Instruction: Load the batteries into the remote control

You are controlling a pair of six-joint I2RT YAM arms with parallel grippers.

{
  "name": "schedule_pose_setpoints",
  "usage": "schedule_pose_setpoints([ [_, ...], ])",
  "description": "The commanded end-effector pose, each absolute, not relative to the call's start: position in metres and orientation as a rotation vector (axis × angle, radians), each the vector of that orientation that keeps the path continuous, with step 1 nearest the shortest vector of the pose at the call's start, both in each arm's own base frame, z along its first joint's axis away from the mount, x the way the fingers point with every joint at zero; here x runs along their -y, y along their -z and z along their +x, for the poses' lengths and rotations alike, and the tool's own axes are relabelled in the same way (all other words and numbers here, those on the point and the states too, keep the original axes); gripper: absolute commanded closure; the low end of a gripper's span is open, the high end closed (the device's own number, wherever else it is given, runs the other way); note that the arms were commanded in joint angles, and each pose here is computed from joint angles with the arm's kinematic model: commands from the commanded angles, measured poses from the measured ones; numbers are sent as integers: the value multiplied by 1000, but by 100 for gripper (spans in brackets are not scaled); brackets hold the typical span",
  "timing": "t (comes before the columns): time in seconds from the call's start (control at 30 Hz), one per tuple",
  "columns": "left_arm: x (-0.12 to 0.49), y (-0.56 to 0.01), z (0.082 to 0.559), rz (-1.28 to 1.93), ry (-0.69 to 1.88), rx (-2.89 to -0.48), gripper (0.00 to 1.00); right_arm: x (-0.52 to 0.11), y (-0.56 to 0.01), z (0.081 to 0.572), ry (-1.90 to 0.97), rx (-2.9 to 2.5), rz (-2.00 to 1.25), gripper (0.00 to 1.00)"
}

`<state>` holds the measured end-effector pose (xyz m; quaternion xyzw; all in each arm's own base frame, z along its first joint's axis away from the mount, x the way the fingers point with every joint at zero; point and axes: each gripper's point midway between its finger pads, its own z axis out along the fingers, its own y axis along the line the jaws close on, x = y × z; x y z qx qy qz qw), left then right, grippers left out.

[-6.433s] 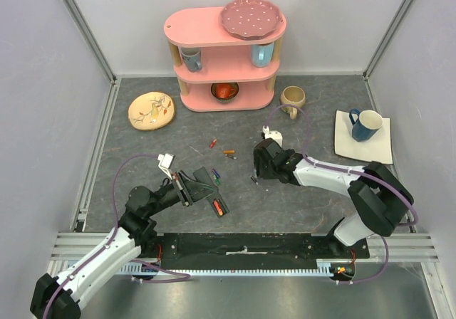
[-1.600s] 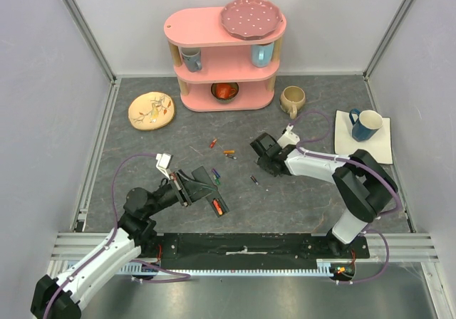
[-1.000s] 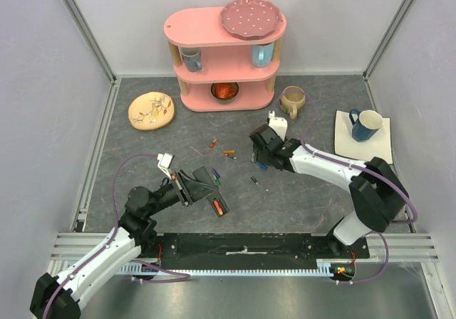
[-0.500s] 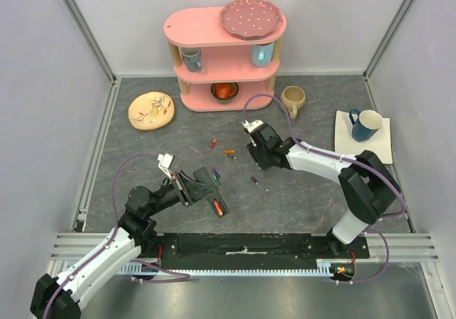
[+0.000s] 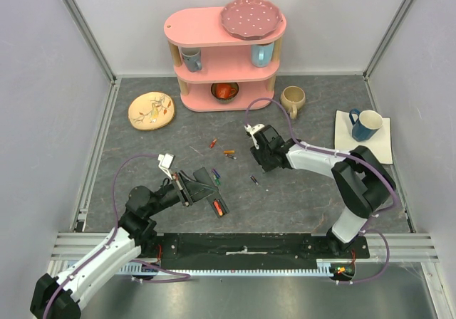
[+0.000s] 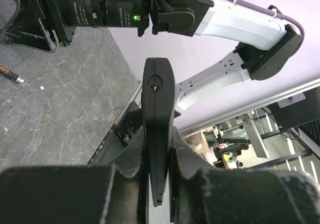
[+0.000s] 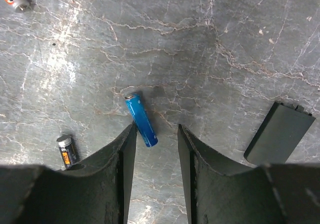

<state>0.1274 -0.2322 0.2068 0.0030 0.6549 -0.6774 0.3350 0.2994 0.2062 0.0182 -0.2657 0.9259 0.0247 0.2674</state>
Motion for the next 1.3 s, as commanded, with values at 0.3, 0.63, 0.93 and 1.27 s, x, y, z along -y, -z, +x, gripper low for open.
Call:
schedule_pose_setpoints([
  [0.3, 233, -196, 128, 43, 1745, -1703, 98, -215, -6, 295, -156, -2505, -728, 60],
  [0.63, 233, -197, 128, 44, 1746, -1704, 98, -218, -2, 284, -224, -2560, -642, 75],
  [0.93, 234, -197, 127, 48, 1754, -1704, 98, -223, -9, 280, -278, -2590, -478, 59],
  [1.27, 234, -196, 128, 44, 1753, -1705, 98, -206, -6, 273, -176, -2622, -467, 65],
])
